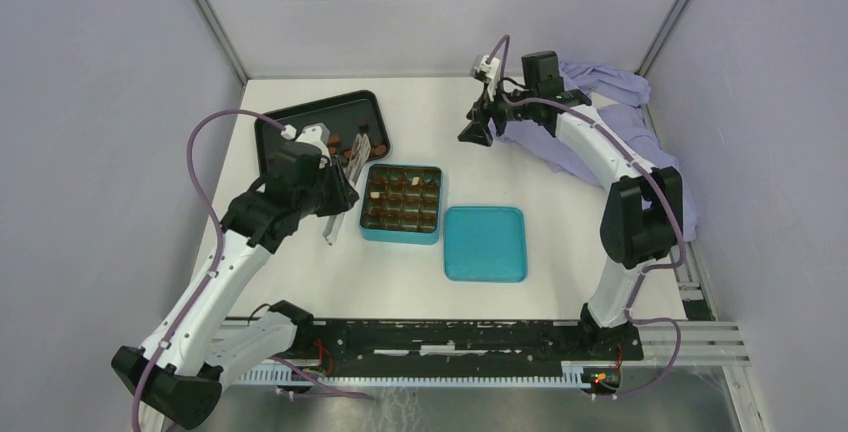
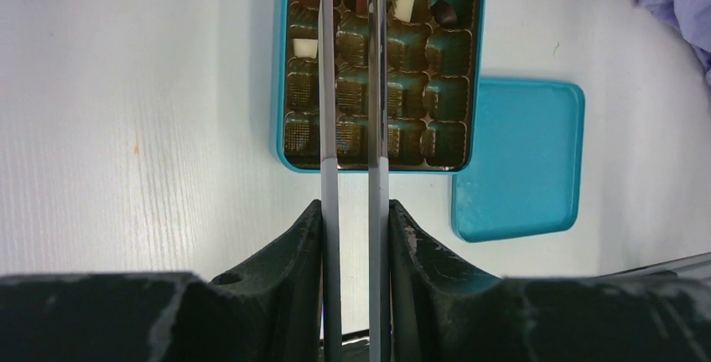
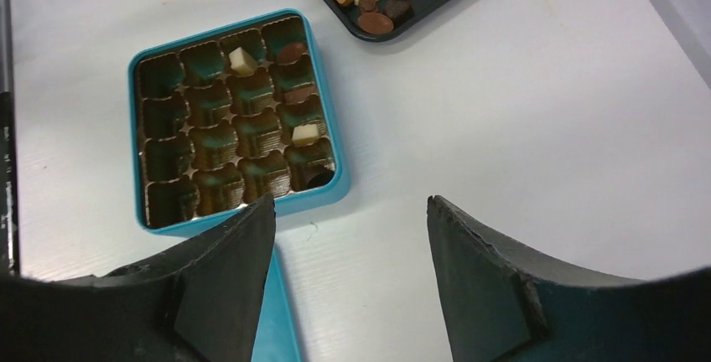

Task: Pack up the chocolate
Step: Adjust the packing box at the center of the board, then pick up the fake chocolate from the plate.

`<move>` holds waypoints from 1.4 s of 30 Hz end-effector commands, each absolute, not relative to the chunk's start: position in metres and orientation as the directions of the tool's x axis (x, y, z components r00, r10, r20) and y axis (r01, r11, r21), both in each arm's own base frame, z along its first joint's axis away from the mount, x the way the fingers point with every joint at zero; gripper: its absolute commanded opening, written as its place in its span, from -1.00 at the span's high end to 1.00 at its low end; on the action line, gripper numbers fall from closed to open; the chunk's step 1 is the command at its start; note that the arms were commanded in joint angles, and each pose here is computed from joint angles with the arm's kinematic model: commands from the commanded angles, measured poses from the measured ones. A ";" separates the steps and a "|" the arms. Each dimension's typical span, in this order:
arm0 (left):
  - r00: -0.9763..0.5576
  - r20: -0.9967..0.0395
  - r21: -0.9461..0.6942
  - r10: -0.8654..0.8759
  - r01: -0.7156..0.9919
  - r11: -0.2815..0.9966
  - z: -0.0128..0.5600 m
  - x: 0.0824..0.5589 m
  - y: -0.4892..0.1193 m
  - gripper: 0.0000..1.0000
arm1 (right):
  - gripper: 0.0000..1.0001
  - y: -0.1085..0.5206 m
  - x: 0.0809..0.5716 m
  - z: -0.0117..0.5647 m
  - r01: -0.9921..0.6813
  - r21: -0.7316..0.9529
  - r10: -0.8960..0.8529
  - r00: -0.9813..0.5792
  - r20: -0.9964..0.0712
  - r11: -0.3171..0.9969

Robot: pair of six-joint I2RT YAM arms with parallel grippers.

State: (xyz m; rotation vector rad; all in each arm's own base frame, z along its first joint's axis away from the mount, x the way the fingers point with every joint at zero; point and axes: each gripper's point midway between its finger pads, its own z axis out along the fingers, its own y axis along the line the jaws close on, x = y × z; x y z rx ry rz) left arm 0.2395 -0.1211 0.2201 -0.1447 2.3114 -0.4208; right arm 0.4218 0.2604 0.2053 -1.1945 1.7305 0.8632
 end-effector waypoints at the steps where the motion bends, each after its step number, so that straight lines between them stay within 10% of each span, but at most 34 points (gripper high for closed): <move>1: -0.644 -0.720 -0.370 -0.258 0.041 0.928 0.240 0.253 -0.126 0.33 | -0.46 0.259 0.396 0.231 -0.957 0.097 -0.308 -0.182 -0.934 0.272; 28: -0.617 -0.783 -0.136 -0.081 0.043 0.990 0.237 0.304 -0.109 0.29 | -0.52 0.194 0.362 0.213 -0.934 0.001 -0.351 -0.134 -0.927 0.356; 42: -0.744 -0.650 -0.146 -0.152 -0.074 0.986 0.177 0.366 -0.060 0.31 | -0.53 0.187 0.349 0.183 -0.927 0.050 -0.339 -0.185 -0.922 0.371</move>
